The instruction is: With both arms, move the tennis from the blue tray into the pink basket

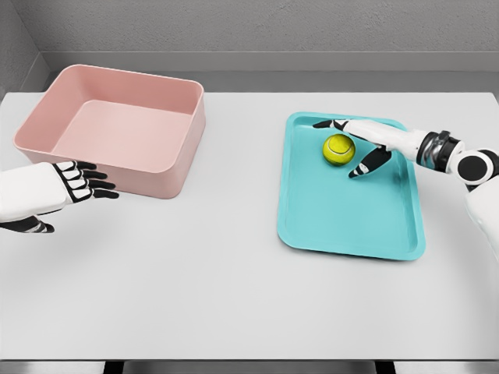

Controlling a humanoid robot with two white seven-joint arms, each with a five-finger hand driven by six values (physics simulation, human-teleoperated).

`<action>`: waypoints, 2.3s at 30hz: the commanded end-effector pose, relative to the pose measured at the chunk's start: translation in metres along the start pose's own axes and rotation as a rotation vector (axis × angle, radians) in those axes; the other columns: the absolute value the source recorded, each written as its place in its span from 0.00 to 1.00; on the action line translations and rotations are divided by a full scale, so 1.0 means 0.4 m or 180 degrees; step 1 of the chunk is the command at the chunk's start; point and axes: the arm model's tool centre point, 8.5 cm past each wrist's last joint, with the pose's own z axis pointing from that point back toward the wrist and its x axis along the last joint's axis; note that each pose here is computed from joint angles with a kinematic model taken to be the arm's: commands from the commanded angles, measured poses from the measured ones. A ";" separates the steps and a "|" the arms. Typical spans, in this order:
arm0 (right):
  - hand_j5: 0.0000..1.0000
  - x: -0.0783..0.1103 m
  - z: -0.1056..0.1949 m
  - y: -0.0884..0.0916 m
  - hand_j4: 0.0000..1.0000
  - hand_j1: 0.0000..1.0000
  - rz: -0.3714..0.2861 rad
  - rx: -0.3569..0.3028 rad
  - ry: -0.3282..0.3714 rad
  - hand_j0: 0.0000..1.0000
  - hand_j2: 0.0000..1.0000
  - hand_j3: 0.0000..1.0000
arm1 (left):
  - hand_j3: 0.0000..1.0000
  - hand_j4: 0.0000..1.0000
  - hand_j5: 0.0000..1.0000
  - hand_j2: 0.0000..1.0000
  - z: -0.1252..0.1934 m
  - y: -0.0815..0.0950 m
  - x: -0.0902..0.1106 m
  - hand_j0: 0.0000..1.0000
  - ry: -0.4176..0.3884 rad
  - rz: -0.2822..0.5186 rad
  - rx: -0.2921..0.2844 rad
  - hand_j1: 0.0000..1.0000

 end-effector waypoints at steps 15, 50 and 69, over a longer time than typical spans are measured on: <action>0.92 -0.008 0.000 -0.004 0.92 0.92 0.0015 0.0022 0.0061 0.92 0.92 0.92 | 1.00 1.00 1.00 1.00 0.002 0.003 -0.002 1.00 0.0007 0.0001 -0.0003 1.00; 0.48 -0.017 -0.018 -0.042 0.48 0.48 -0.0229 -0.0191 0.0054 0.48 0.48 0.48 | 1.00 1.00 1.00 1.00 0.003 0.006 -0.003 1.00 0.0014 -0.0012 -0.0008 1.00; 0.40 0.479 -0.191 0.071 0.40 0.40 0.0754 0.0408 -0.1695 0.40 0.40 0.40 | 1.00 1.00 1.00 1.00 0.005 0.007 -0.004 1.00 0.0021 -0.0019 -0.0008 1.00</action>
